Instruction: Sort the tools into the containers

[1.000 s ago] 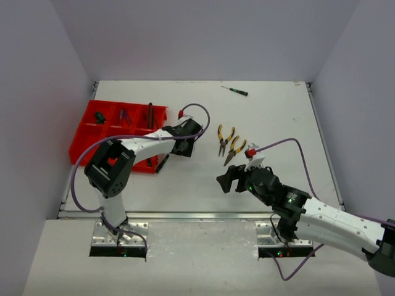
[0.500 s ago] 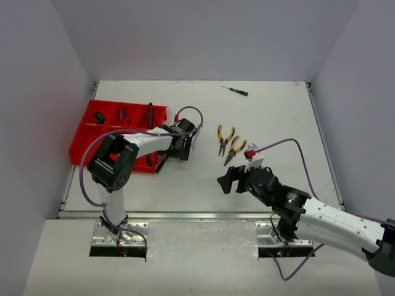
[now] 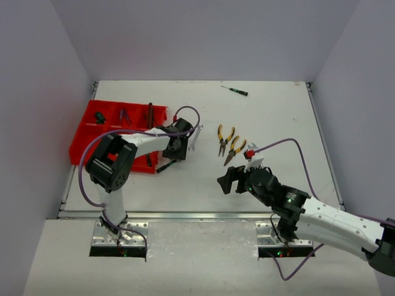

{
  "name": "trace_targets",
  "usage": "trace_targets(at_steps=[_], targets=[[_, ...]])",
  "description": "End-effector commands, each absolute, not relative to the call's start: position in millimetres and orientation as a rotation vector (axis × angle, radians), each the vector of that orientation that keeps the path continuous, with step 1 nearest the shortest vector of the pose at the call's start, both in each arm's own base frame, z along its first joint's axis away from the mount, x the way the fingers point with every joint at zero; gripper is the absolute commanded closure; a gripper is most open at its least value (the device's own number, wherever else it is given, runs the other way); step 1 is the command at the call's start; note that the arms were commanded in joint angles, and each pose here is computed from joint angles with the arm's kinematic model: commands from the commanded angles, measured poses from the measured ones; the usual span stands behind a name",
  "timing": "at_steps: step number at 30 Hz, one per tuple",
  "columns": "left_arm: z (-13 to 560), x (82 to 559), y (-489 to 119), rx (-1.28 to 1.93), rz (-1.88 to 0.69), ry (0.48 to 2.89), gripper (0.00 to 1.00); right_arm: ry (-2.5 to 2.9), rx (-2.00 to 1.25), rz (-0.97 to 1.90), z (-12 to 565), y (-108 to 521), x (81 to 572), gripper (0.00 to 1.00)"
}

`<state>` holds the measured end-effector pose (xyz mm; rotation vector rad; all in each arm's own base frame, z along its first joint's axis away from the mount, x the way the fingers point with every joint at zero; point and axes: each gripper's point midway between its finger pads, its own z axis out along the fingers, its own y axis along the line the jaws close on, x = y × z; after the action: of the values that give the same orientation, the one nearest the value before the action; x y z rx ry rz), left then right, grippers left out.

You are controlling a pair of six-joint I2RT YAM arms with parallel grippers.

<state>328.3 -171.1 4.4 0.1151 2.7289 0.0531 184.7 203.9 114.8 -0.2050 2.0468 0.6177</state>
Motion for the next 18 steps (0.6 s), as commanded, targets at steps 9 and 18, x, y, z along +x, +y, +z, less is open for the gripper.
trace_targets(at_steps=[9, 18], targets=[[-27.1, 293.4, -180.0, 0.159, -0.028, 2.837, 1.00, 2.009, -0.157, 0.610, 122.5, 200.4, 191.0, 0.07], [-5.9, 307.1, -186.7, 0.122, -0.073, 2.754, 1.00, 2.007, -0.154, 0.609, 121.0, 198.7, 190.6, 0.07]])
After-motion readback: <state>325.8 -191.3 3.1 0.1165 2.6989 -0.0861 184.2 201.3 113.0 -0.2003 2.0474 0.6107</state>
